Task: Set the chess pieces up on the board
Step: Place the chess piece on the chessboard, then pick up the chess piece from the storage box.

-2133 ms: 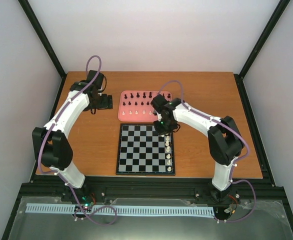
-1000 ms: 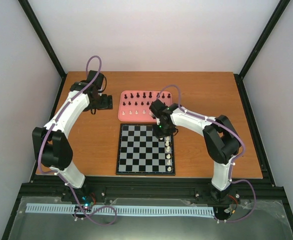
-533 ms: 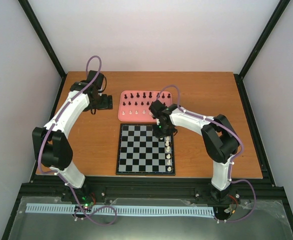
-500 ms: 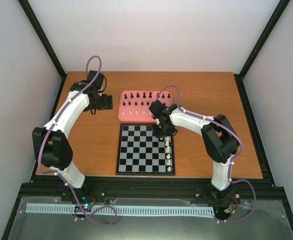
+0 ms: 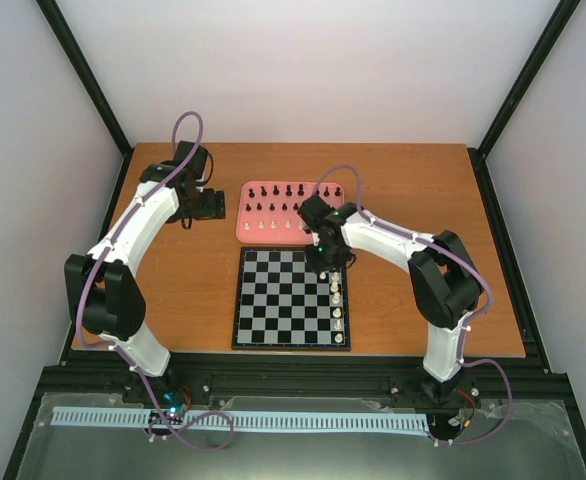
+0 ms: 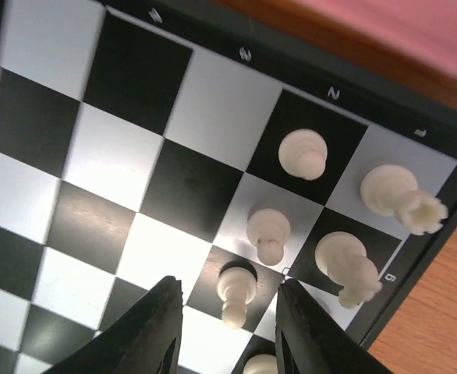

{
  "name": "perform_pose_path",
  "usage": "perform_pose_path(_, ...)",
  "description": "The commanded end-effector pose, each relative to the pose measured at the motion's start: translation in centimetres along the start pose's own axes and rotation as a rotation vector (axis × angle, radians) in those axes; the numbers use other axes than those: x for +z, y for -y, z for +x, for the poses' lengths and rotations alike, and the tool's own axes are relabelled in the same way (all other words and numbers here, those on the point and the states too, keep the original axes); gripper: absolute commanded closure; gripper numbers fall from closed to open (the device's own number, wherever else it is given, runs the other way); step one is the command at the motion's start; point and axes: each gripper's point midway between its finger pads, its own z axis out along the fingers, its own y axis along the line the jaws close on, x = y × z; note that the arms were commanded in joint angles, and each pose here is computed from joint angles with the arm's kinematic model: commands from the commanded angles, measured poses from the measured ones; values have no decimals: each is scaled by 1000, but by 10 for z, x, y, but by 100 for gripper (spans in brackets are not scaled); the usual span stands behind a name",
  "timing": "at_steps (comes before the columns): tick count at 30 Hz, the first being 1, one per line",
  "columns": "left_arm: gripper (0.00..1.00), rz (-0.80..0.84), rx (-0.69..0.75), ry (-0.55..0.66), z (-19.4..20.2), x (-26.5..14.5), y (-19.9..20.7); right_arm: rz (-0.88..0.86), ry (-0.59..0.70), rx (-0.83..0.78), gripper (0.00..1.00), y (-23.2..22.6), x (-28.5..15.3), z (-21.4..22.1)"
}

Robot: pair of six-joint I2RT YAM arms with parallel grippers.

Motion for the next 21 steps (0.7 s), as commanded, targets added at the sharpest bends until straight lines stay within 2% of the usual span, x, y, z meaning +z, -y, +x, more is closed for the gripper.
perform_pose_path(1, 0, 9, 8, 34, -6, -9, 2, -44, 103, -29, 61, -16, -45, -23)
perform_pose_path(5, 0, 7, 9, 35, -6, -10, 1, -71, 170, -51, 60, -27, -73, -44)
perform_pose_path(9, 0, 3, 11, 38, -6, -11, 0, -54, 201, -60, 59, -30, -81, -67)
perform_pose_path(21, 0, -3, 9, 53, -12, -19, -1, -12, 173, -34, 61, -23, -24, -154)
